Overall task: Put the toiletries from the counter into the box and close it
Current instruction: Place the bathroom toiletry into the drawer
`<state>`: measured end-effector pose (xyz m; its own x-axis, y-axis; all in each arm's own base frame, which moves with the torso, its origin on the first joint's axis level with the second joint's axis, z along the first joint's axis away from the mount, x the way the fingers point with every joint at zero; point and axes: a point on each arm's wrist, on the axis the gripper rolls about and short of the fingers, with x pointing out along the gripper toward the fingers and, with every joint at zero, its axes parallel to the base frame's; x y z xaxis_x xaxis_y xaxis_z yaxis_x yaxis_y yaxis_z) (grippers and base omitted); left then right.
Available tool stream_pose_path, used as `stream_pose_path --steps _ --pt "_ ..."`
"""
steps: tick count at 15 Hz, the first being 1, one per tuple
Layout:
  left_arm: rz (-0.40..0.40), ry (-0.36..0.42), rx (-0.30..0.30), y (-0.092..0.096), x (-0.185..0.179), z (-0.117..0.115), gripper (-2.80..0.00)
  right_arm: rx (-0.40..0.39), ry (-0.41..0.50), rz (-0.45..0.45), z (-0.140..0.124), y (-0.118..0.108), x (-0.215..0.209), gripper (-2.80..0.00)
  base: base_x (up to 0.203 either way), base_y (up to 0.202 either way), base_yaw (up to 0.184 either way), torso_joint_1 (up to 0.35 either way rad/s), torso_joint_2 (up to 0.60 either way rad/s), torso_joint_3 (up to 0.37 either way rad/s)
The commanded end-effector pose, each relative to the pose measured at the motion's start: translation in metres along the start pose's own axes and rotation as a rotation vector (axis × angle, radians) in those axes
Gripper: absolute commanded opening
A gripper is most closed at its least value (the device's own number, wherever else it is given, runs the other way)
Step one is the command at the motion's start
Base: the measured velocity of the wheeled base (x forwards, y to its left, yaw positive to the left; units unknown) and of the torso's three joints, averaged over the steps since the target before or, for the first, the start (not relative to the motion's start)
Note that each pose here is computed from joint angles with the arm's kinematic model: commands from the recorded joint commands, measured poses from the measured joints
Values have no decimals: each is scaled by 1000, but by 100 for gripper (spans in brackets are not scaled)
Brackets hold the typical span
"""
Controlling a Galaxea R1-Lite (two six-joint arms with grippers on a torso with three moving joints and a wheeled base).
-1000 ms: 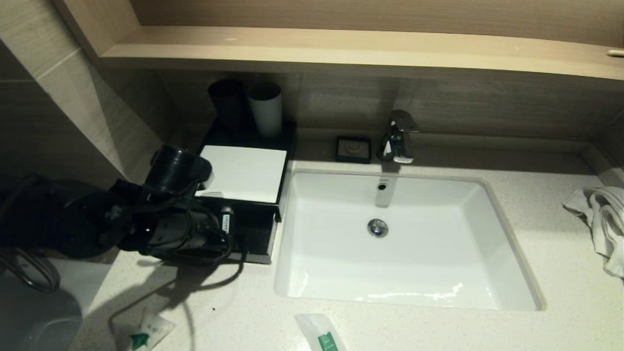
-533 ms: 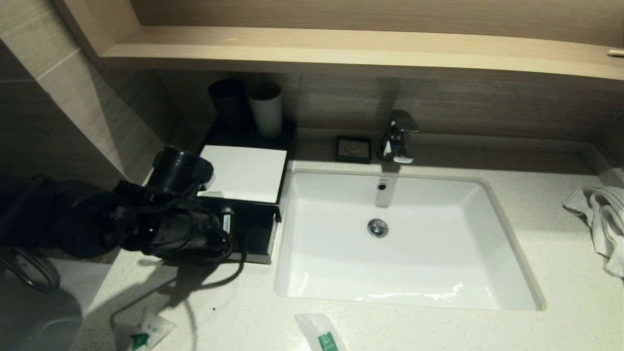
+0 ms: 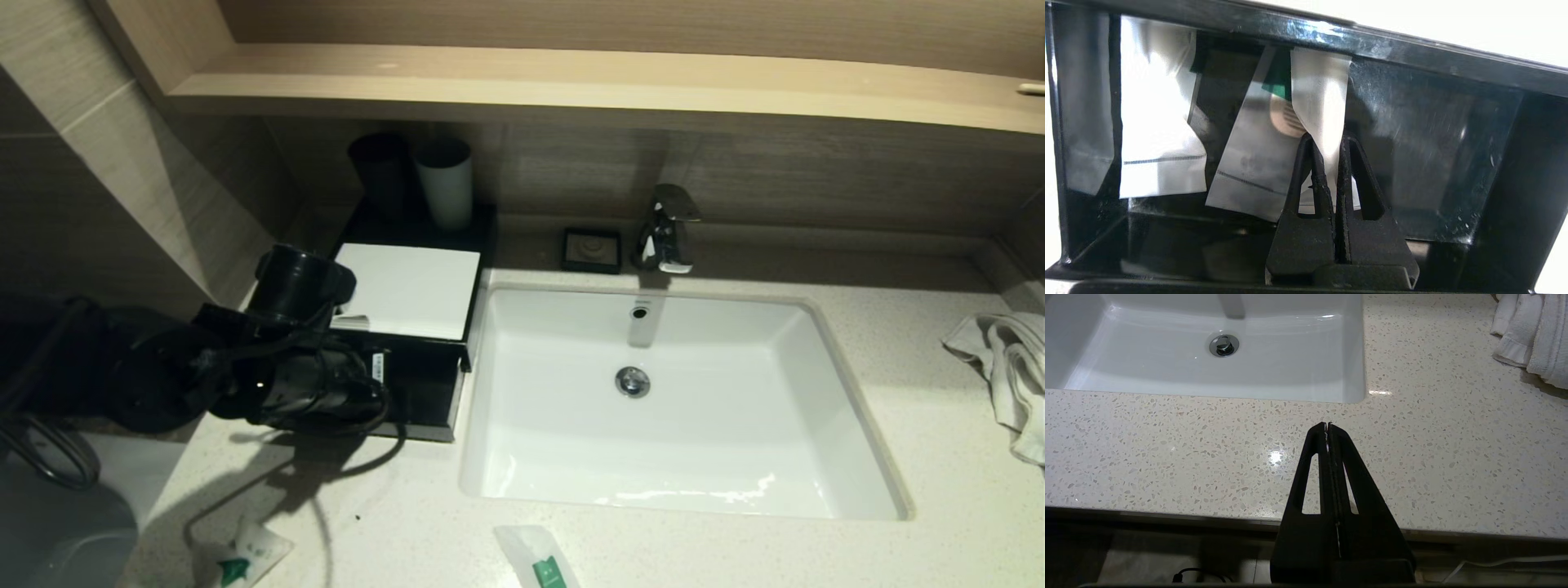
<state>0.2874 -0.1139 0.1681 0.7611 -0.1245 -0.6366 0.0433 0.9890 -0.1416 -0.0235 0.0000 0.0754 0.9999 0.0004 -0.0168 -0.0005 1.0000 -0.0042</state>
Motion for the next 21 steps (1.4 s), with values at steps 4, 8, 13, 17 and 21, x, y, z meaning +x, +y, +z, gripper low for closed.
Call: stream_pose_path --steps 4,8,13,17,21 --pt "5 11 5 1 2 -3 -280 0 0 0 0 0 0 -280 0 0 0 0 0 0" --pt "1 -1 4 1 -2 -1 0 0 0 1 0 0 0 -280 0 0 0 0 0 0" --pt "-29 -61 -14 1 -14 2 0 0 0 1 0 0 0 -280 0 0 0 0 0 0" --pt "-57 -133 -30 2 -22 4 0 0 0 1 0 0 0 -280 0 0 0 0 0 0" --pt "-68 -166 -33 4 -37 5 0 0 0 1 0 0 0 -280 0 0 0 0 0 0"
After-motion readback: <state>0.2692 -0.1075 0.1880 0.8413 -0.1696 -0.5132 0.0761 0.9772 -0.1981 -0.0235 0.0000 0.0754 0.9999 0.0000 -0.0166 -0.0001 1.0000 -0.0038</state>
